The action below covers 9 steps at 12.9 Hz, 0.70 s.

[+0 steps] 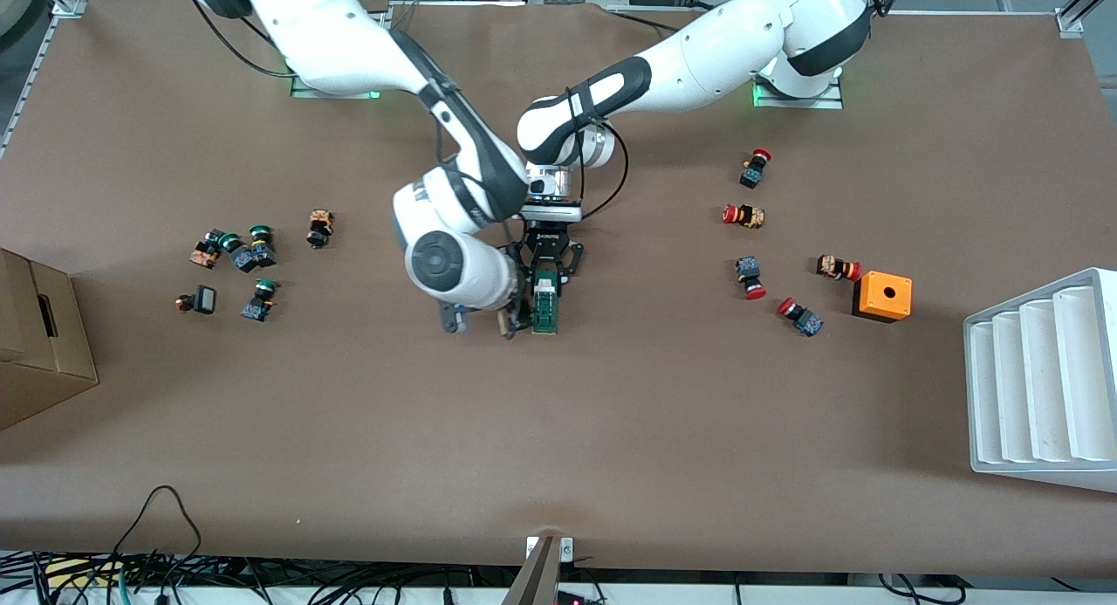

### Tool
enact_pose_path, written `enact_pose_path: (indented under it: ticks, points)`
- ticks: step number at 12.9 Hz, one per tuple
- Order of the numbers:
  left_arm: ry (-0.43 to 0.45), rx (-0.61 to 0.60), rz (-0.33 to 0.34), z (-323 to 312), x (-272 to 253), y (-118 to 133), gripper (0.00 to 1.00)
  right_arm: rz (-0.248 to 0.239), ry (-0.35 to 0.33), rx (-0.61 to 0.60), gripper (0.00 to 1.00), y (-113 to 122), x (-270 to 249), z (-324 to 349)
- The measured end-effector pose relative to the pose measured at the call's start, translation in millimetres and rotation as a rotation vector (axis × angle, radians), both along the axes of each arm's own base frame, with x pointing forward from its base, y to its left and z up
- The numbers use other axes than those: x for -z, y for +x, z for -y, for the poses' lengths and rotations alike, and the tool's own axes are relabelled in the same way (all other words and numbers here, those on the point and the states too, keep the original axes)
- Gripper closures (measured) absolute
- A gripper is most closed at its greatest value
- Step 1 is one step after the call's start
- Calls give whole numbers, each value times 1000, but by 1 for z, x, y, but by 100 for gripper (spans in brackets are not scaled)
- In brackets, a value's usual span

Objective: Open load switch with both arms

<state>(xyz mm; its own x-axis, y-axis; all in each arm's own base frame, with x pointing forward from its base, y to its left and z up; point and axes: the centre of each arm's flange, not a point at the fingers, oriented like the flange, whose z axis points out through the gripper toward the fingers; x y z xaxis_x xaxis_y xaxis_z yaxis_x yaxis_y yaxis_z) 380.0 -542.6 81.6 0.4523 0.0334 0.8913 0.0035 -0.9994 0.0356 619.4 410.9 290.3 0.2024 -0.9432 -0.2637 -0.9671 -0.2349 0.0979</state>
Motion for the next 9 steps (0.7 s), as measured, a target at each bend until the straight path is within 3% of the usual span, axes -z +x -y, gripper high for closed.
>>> enact_pose_path:
  ticks: [2,5,9]
  points:
    - [0,0,0,0,0,0,52,42,31,-105,1,20,-43,41]
    - [0,0,0,0,0,0,51,107,50,-371,1,34,-101,108]
    - [21,-10,8,-6,-4,16,16,212,30,-713,1,25,-159,191]
